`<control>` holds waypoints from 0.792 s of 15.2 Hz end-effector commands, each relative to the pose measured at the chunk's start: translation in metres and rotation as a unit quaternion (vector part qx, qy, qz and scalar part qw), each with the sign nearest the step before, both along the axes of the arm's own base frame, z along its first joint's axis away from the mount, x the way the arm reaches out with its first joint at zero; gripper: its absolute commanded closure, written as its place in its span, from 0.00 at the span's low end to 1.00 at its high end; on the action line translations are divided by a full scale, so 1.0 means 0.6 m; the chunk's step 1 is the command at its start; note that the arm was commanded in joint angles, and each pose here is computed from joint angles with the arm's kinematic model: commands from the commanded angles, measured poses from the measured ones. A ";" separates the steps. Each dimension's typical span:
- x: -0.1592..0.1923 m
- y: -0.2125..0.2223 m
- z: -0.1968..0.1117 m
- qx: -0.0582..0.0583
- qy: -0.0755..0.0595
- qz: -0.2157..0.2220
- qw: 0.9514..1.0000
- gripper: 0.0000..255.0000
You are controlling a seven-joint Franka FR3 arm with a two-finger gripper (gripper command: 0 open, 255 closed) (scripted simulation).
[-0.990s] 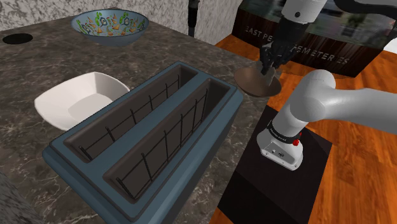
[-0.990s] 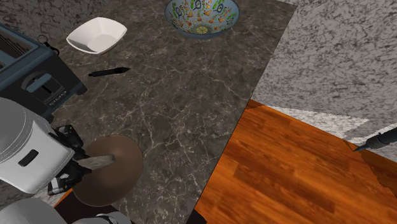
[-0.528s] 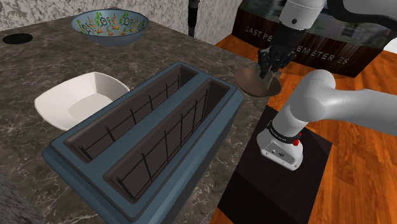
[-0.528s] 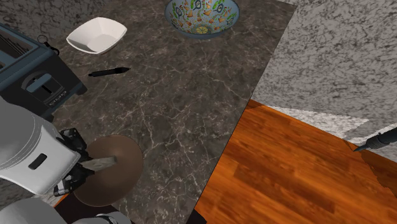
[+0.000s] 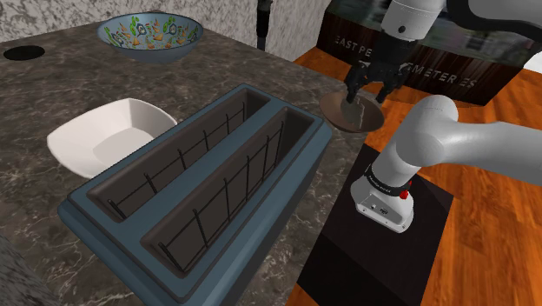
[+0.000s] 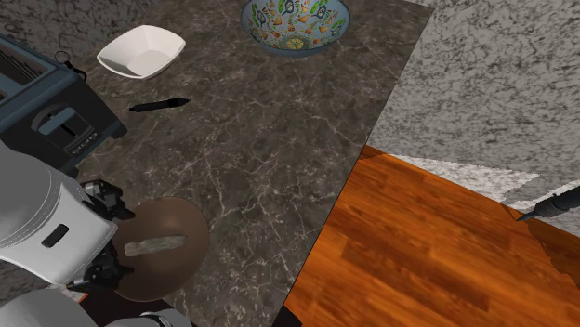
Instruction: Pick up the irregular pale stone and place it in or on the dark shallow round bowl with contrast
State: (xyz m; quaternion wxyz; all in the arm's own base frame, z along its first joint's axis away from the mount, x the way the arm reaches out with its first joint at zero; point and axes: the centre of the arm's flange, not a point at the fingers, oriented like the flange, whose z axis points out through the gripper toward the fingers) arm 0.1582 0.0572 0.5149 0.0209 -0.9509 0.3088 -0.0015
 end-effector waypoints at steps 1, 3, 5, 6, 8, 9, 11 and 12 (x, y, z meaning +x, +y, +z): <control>0.000 0.000 0.000 0.000 0.000 0.000 1.000 0.00; -0.001 -0.002 0.044 0.000 0.000 0.000 1.000 0.00; -0.001 -0.003 0.083 0.000 0.000 0.000 1.000 0.00; -0.001 -0.003 0.083 0.000 0.000 0.000 1.000 0.00; -0.001 -0.003 0.083 0.000 0.000 0.000 1.000 0.00; -0.001 -0.003 0.083 0.000 0.000 0.000 1.000 0.00; -0.001 -0.003 0.083 0.000 0.000 0.000 1.000 0.00; -0.001 -0.003 0.083 0.000 0.000 0.000 1.000 0.00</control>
